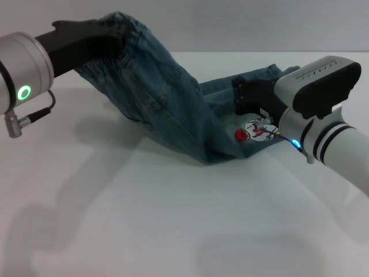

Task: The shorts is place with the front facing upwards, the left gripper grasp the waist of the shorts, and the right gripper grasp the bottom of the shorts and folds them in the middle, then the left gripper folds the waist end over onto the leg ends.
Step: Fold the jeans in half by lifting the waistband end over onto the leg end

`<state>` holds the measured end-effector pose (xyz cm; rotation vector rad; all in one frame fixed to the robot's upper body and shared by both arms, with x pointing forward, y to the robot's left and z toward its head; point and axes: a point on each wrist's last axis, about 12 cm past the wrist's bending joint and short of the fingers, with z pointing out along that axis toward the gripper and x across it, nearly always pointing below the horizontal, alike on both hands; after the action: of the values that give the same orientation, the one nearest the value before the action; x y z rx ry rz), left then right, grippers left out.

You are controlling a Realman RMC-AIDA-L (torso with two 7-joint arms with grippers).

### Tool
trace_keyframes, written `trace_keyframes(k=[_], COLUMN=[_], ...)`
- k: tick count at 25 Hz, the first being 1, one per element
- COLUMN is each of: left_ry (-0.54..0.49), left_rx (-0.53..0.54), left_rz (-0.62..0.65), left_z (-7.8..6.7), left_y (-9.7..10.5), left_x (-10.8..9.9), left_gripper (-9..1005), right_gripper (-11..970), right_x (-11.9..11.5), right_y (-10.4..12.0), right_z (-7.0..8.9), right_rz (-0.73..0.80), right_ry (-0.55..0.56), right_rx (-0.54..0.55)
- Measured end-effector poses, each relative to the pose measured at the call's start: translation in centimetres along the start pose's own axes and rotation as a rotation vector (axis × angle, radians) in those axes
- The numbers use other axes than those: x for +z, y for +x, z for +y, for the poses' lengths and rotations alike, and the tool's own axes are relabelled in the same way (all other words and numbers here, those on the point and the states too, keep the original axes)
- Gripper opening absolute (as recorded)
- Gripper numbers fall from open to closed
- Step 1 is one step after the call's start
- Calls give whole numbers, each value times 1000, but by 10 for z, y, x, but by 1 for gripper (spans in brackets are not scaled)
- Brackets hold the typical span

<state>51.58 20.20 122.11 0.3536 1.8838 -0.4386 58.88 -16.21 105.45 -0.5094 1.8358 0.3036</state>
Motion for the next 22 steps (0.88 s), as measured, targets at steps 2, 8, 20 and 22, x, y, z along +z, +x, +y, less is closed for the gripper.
trace_keyframes(k=[2, 8, 20, 22], left_ry=[12, 55, 124, 130], left_rx=[3, 27, 67, 67], left_rz=[-13, -58, -88, -91], left_z=[-3, -16, -35, -36], left_y=[-3, -16, -28, -29], left_x=[1, 6, 14, 15], left_gripper=[87, 86, 85, 85], right_gripper=[-1, 0, -1, -1], right_x=[2, 7, 14, 18], right_y=[-2, -3, -10, -14], right_z=[0, 7, 29, 36], right_rz=[1, 7, 4, 2], right_ry=[-2, -25, -111, -135], right_rx=[-5, -24, -22, -19])
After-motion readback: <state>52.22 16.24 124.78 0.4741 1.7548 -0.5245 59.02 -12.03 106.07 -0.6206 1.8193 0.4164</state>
